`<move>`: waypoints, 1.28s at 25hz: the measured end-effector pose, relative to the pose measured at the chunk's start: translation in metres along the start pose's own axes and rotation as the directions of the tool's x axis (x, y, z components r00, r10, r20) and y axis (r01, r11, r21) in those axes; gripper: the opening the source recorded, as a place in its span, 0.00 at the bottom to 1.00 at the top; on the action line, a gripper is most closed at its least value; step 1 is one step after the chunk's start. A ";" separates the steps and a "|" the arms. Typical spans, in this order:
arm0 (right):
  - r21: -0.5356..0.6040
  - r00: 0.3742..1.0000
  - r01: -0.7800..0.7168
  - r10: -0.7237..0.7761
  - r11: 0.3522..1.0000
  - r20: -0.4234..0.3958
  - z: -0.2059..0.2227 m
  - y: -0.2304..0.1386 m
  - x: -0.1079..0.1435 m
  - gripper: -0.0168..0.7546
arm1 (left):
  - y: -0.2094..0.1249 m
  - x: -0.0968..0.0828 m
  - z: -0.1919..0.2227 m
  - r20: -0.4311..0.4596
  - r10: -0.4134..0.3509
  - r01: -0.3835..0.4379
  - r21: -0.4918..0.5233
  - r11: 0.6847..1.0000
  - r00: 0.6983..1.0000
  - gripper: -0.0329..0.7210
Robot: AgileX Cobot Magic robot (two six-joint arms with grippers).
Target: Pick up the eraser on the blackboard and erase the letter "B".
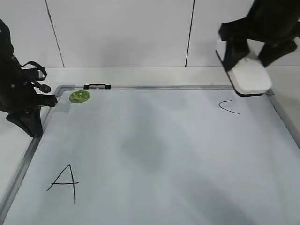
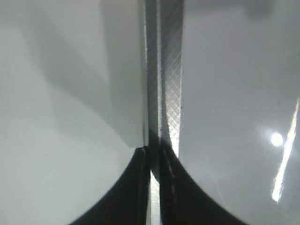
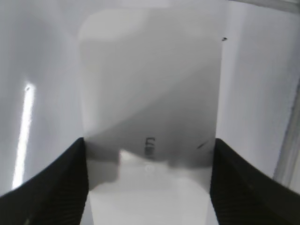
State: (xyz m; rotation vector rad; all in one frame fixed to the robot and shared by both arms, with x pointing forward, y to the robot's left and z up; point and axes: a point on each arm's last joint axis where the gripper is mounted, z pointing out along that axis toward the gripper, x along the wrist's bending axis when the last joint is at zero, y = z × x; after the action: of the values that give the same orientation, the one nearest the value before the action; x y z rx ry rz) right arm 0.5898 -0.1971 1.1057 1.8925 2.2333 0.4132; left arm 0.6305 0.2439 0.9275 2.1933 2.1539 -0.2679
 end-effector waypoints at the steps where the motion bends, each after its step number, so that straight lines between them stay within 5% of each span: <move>1: 0.004 1.000 -0.026 0.026 1.000 0.009 -0.001 -0.003 -0.009 0.71 | 0.000 0.000 0.000 0.000 0.000 0.000 0.000 1.000 1.000 0.07; 11: 0.085 0.962 -0.262 0.254 0.961 0.098 0.004 -0.045 -0.104 0.71 | 0.000 0.000 0.000 -0.001 0.001 -0.001 0.000 1.000 1.000 0.07; 32: 0.342 0.982 -0.186 0.179 0.921 0.053 0.110 -0.054 -0.115 0.71 | 0.000 0.000 0.000 -0.001 0.001 -0.001 0.000 1.000 1.000 0.07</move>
State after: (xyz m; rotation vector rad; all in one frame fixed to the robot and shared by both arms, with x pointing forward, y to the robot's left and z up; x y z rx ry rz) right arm 0.5937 -0.3088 0.9801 2.2769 2.2406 0.0214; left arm 0.6305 0.2440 0.9274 2.1947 2.1539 -0.2665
